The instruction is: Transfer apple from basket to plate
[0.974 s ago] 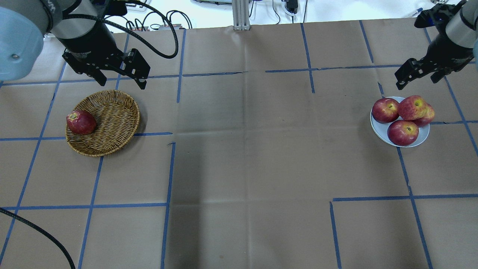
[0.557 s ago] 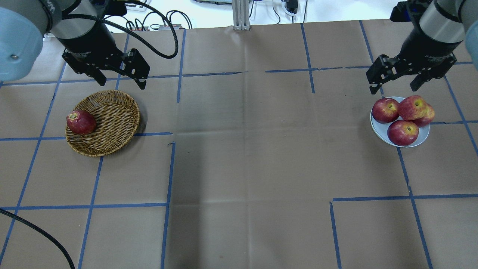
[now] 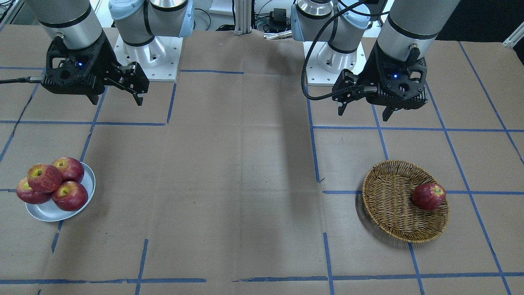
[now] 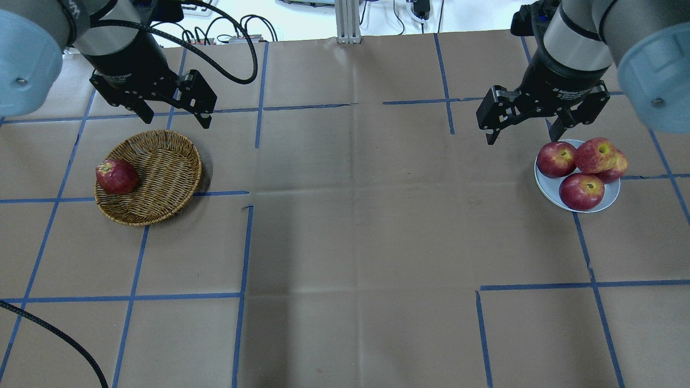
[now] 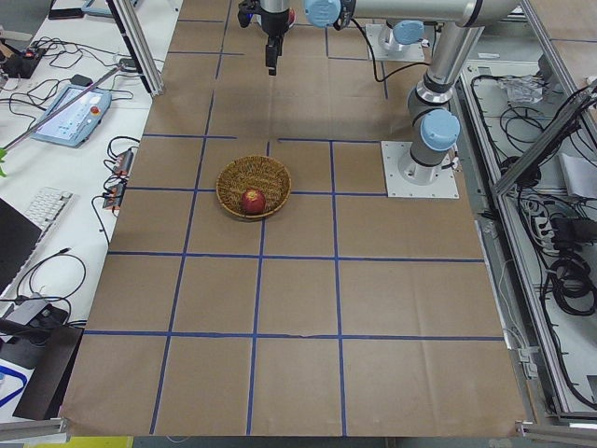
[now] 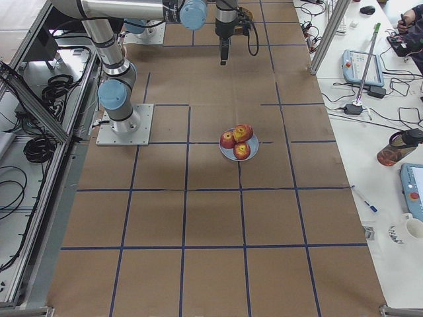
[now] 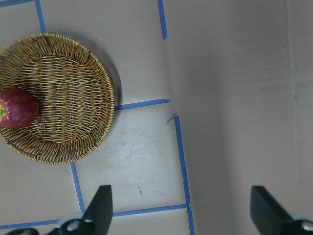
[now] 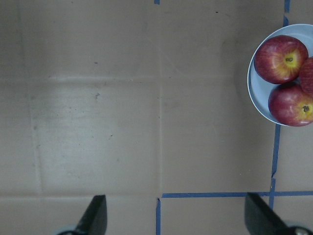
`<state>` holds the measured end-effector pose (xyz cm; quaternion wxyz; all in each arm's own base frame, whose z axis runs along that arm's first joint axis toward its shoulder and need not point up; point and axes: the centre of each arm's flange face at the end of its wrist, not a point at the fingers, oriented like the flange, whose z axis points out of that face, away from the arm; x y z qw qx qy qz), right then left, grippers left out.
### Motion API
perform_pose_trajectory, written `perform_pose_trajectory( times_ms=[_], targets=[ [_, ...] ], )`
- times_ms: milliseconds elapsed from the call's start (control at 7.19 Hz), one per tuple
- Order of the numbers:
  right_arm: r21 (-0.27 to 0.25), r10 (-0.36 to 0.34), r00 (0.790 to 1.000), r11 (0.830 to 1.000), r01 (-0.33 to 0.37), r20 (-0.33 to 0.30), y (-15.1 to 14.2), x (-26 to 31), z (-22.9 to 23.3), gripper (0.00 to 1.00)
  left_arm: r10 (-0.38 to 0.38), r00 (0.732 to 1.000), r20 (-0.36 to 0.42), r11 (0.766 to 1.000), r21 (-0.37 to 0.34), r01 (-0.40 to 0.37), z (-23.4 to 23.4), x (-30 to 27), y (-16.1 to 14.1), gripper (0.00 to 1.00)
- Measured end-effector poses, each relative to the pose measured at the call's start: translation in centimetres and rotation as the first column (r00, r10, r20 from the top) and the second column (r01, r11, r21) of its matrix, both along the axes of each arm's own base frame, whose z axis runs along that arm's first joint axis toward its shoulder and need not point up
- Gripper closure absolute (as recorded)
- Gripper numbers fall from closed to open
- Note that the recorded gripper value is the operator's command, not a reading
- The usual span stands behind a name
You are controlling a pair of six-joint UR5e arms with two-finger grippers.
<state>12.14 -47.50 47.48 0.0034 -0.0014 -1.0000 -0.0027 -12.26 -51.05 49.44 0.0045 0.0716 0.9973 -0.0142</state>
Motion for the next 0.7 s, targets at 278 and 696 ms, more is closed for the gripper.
perform_pose_trajectory(
  times_ms=[278,696],
  targets=[
    [-0.002,0.0,1.0,1.0,0.0,0.005,0.07,0.15,0.07,0.0,0.0,1.0,0.0,1.0,0.003,0.0,-0.18,0.0,0.03,0.01],
    [-0.002,0.001,1.0,1.0,-0.001,0.007,0.1,0.23,0.07,0.0,0.0,1.0,0.0,1.0,0.005,0.0,-0.3,0.0,0.05,0.01]
  ],
)
